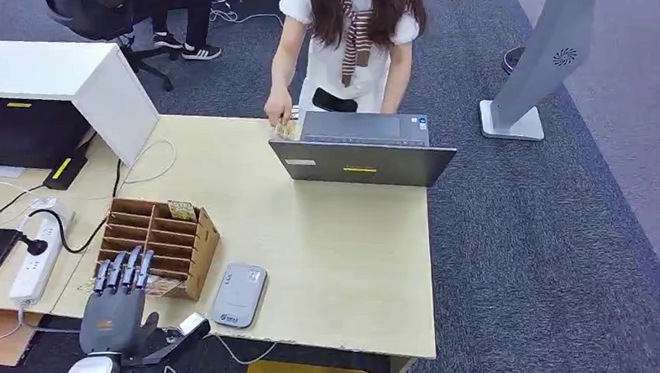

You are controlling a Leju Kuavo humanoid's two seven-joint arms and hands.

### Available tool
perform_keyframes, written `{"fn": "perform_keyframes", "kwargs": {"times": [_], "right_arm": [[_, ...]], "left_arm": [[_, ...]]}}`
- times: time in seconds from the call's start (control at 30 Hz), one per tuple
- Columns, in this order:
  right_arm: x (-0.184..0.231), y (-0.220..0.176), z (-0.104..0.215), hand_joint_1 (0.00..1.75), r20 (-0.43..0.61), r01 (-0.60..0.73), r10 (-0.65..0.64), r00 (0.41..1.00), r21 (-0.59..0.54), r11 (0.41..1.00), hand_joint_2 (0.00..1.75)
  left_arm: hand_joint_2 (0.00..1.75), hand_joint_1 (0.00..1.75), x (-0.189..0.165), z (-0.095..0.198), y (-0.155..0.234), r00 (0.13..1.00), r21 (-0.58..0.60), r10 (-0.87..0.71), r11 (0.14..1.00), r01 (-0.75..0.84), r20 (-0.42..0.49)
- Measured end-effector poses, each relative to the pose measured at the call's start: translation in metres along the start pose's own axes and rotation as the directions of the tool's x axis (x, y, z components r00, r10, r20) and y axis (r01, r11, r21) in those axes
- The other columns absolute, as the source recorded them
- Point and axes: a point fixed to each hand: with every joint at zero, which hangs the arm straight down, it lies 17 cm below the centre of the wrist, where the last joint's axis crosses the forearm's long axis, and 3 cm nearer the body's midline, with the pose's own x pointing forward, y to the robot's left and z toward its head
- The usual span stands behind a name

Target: Pass the card to the sensor for recognition and then transmit it.

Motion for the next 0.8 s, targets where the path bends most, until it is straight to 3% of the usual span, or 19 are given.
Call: {"fn": "perform_keyframes", "kwargs": {"times": [0.8], "right_arm": [[0.0,0.003,0.0,0.0,0.002,-0.007,0.007,1.0,0.014,1.0,1.75]], "left_arm": [[1.75,0.0,-0.003,-0.005,-0.014,1.0,-0.027,-0.01,1.0,0.01,-0.008]]}}
